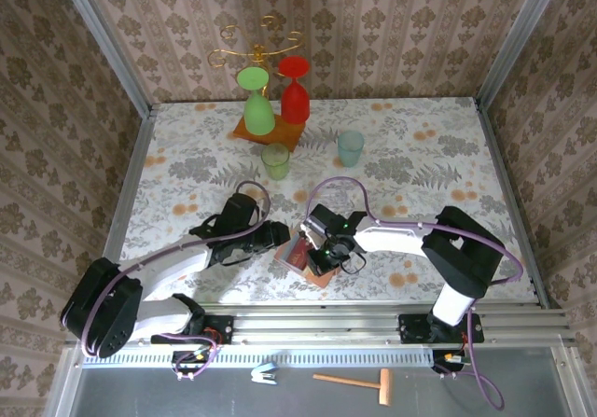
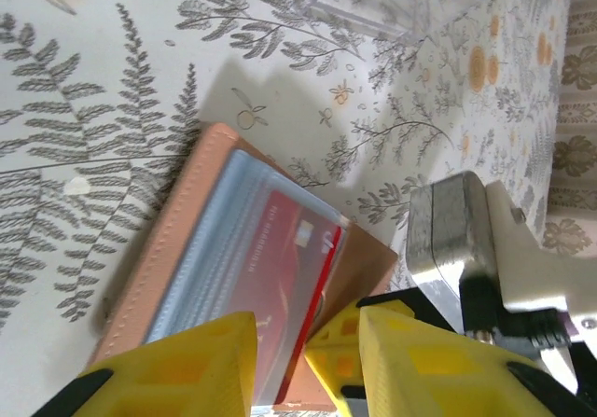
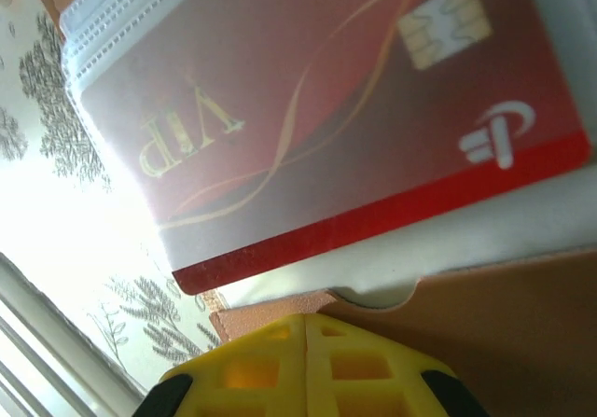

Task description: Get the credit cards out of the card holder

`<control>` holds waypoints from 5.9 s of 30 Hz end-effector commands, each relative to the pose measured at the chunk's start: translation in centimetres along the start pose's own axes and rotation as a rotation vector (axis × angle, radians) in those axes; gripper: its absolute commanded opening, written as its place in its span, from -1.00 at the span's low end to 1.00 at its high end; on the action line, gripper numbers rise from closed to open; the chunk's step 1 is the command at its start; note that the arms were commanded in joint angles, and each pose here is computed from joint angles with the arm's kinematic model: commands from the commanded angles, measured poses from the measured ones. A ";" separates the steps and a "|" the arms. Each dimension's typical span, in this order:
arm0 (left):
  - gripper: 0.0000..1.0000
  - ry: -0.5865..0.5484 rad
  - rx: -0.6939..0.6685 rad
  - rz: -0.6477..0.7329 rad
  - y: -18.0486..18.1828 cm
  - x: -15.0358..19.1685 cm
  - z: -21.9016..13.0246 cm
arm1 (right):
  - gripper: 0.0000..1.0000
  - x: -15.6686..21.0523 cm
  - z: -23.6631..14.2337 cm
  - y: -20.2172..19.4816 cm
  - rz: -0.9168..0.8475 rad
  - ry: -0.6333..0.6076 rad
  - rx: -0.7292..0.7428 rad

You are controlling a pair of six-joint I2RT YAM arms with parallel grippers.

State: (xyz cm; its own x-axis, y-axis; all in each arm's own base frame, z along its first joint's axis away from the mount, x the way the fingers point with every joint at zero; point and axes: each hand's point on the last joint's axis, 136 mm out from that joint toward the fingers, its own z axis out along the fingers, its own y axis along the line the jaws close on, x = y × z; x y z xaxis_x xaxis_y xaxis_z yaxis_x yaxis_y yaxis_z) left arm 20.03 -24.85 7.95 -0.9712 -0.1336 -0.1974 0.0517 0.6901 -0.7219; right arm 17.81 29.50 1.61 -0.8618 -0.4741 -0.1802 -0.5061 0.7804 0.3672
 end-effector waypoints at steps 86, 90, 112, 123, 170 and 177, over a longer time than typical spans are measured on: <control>-0.44 0.035 0.038 -0.017 -2.5 -0.3 3.3 | -0.81 -4.8 -2.9 -0.9 0.570 -0.230 -0.189; -0.45 0.041 0.042 -0.023 -2.4 -0.3 4.0 | -0.81 -4.2 -2.3 -1.9 0.594 -0.224 -0.174; -0.44 0.047 0.021 -0.041 -1.5 0.0 4.4 | -0.81 -4.2 -0.9 -4.9 0.494 -0.181 -0.009; -0.43 0.059 0.035 -0.036 -2.2 0.8 4.4 | -0.71 -5.2 -3.5 -2.4 0.524 -0.220 -0.130; -0.53 0.073 -0.106 -0.084 2.6 2.2 4.6 | -0.52 -5.1 -1.6 -2.2 0.630 -0.181 -0.272; -0.51 0.068 -0.093 -0.084 2.3 2.1 4.5 | -0.52 -4.7 -1.3 -2.6 0.630 -0.166 -0.245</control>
State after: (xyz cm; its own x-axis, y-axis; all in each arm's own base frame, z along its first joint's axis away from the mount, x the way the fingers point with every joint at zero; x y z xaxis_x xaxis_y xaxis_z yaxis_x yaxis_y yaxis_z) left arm 19.65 -27.49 3.95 -0.9831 -0.1450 -0.1121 -0.0279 0.7230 -0.6903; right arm 23.66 30.37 3.35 -0.9931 0.1176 -0.0036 0.0836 0.7267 0.6818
